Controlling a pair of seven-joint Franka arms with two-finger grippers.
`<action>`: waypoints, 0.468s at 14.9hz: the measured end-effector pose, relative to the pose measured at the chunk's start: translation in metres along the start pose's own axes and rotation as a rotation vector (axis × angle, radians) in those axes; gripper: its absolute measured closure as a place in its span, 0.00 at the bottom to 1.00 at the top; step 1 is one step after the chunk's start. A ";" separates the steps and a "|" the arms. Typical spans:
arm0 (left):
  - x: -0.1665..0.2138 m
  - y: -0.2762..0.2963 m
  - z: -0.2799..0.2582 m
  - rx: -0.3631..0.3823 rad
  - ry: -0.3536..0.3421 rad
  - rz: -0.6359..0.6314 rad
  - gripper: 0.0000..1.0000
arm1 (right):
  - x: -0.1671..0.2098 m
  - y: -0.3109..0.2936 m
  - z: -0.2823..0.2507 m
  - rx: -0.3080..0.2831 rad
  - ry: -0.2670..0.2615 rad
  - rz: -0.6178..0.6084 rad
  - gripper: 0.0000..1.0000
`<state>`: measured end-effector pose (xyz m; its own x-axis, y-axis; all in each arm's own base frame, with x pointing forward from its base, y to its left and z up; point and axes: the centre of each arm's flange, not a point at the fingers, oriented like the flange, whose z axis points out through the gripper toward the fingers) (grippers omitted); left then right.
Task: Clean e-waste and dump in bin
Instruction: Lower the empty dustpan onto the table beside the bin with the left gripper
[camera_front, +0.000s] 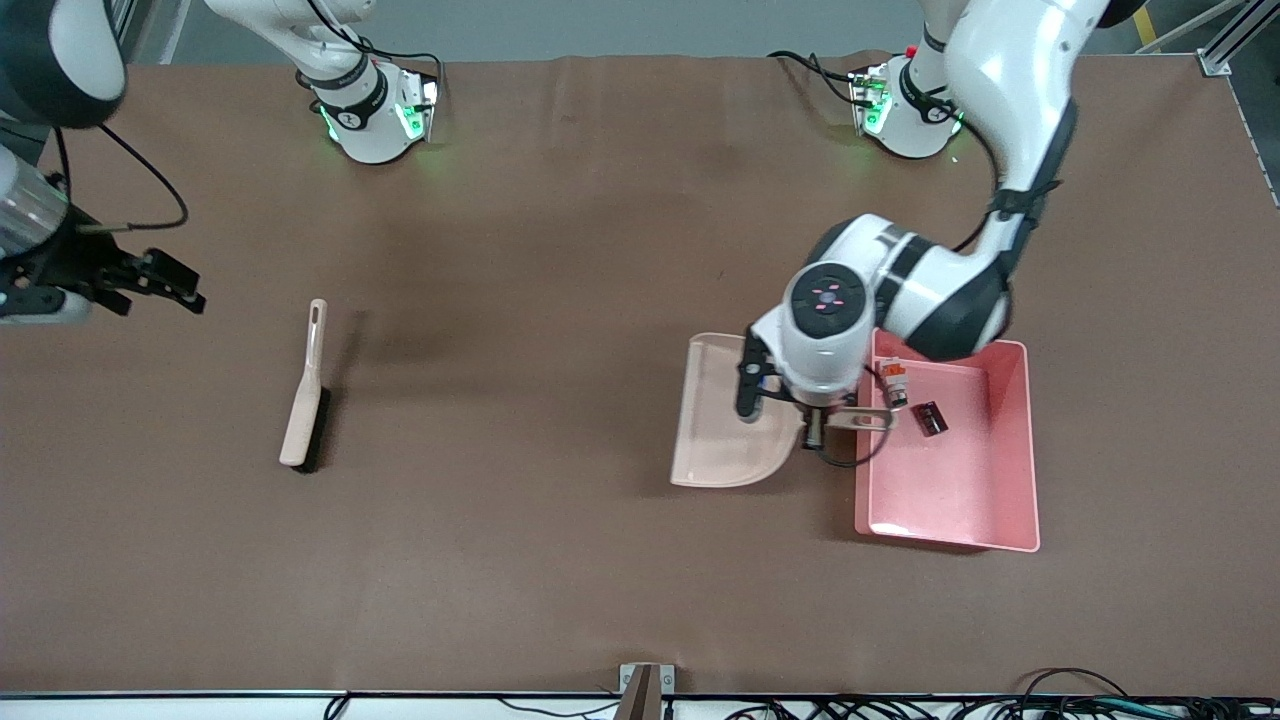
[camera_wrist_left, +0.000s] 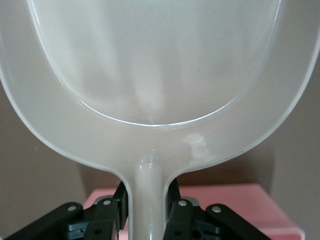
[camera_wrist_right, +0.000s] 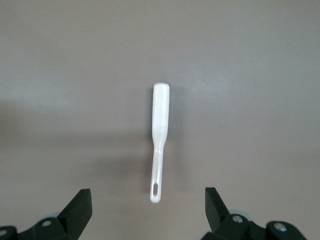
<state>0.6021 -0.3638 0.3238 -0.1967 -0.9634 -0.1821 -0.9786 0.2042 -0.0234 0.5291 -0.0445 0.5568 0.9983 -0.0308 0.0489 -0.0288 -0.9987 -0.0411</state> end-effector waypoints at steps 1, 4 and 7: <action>0.022 0.006 0.006 -0.006 0.001 -0.005 0.67 | 0.000 0.001 -0.017 -0.001 0.000 0.027 0.00; 0.063 0.016 0.023 0.007 0.020 -0.032 0.67 | 0.002 0.001 -0.061 -0.002 0.045 0.094 0.00; 0.083 0.020 0.026 0.039 0.036 -0.059 0.67 | 0.003 0.000 -0.073 -0.002 0.055 0.101 0.00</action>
<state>0.5680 -0.4352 0.2831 -0.1415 -0.9794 -0.1438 -0.9856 0.1529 -0.0716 0.5285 -0.0473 0.6293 0.9862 -0.1329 0.0989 -0.1289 -0.9906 -0.0464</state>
